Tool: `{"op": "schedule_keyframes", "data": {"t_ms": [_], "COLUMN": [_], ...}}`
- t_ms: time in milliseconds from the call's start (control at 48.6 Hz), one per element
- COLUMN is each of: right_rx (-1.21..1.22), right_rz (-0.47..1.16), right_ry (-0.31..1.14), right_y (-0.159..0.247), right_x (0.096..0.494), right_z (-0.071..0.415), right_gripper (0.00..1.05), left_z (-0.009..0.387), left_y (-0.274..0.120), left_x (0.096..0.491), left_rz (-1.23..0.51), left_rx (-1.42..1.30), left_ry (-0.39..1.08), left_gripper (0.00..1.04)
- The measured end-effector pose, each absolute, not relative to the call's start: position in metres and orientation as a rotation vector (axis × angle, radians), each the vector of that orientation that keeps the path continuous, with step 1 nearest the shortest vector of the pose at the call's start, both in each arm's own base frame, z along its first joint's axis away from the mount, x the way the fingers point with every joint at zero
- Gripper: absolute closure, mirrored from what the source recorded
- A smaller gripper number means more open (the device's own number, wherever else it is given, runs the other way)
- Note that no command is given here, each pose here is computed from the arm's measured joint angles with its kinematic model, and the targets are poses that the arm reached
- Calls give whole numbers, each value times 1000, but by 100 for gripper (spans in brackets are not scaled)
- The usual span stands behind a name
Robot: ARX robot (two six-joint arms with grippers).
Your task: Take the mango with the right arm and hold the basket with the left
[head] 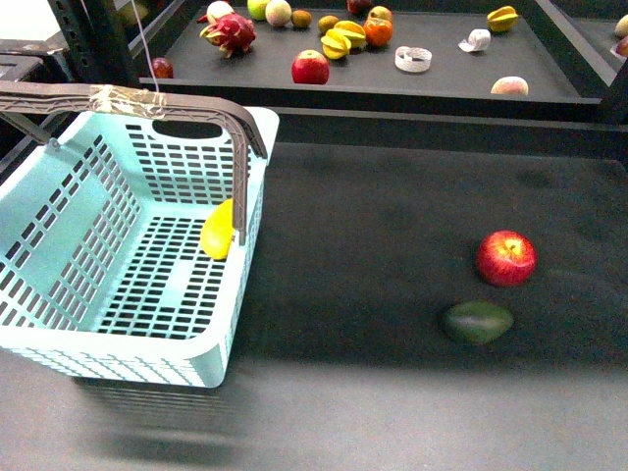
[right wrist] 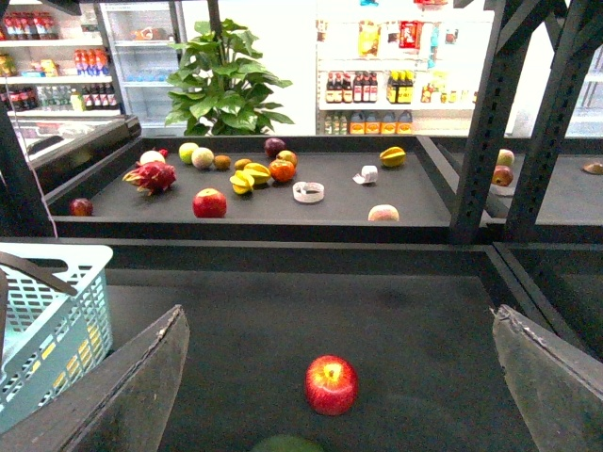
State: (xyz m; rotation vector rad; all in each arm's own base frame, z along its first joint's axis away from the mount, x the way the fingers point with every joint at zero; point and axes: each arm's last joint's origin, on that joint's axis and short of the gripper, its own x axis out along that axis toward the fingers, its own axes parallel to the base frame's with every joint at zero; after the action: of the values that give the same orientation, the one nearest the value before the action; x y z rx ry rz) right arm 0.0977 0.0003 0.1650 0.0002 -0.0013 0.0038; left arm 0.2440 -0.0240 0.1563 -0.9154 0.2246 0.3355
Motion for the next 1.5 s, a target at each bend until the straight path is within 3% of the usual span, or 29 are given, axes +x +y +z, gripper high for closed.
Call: {"op": "schedule_keyframes", "data": {"t_ms": [41,185,308,514,1501], "right_rx": [0,0,0,0,0], "right_rz": [3,3,3,3,3], "right_ry": [-1,-1,-2,-2,-2], "right_y": [0,0,0,0,0], "right_x": [98,98,98,98,98], "right_z": [165,165,165,165,165], "right_gripper": [8,8,8,8,8], "left_z": [155,157,164,162,173], "left_y": [-24,-19,-14,0,0], "left_x": [244,224,208,179,121], "left_rz": [306,8,-4,2,-2], "left_rx": [-889,-445,-149,-28,-9], "left_ry": [233,56,3,14,-21], "left_gripper": [8,34,56,101,101]}}
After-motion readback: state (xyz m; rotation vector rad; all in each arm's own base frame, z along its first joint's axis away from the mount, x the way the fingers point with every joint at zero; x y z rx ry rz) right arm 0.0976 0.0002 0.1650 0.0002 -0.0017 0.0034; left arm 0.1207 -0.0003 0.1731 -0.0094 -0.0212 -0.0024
